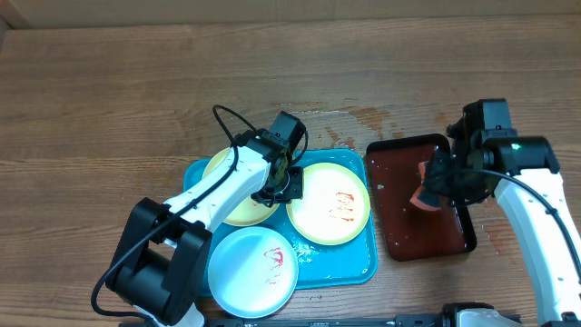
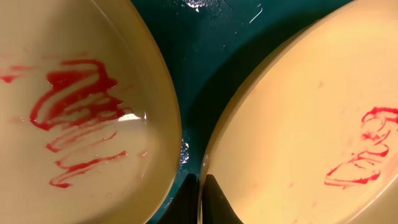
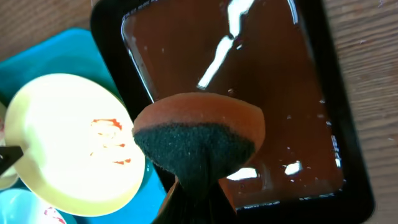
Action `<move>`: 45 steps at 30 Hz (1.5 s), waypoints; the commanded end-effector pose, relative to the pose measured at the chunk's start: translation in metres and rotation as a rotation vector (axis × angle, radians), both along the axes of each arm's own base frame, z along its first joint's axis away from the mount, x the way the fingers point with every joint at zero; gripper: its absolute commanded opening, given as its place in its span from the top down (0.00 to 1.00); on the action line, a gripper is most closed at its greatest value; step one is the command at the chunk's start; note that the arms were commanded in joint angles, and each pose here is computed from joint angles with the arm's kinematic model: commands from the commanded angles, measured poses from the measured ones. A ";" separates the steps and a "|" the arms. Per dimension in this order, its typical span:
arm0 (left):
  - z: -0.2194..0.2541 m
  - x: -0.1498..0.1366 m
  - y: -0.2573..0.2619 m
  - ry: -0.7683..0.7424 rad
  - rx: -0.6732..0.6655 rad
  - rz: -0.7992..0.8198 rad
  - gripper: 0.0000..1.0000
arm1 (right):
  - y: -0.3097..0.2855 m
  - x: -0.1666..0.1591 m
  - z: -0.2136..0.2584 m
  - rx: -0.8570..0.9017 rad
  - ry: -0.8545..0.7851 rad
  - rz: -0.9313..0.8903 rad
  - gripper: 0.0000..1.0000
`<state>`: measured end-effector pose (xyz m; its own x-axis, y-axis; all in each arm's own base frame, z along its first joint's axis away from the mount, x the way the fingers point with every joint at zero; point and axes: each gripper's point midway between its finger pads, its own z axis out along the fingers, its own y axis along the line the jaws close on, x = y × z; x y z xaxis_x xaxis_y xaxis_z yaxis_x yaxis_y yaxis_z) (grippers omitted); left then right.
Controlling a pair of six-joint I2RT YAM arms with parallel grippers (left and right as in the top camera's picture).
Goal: Clean dirty plates on tray and stack at the side
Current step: 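Grasp the rim of the right yellow plate with the left gripper, then carry the sponge with the right gripper onto the held yellow plate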
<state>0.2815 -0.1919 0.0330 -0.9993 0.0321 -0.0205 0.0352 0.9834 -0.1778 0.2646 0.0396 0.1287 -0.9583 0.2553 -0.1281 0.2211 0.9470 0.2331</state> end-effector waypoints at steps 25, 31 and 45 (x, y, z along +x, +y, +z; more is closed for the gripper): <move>0.002 0.007 -0.004 -0.016 -0.007 -0.004 0.96 | 0.176 0.014 -0.079 0.330 0.027 0.242 0.96; 0.002 0.008 -0.004 -0.019 -0.009 -0.004 0.96 | 0.179 0.019 -0.105 0.330 0.078 0.186 0.96; 0.002 0.008 -0.004 -0.019 -0.008 -0.004 0.96 | 0.119 -0.014 -0.138 0.007 0.225 0.176 0.96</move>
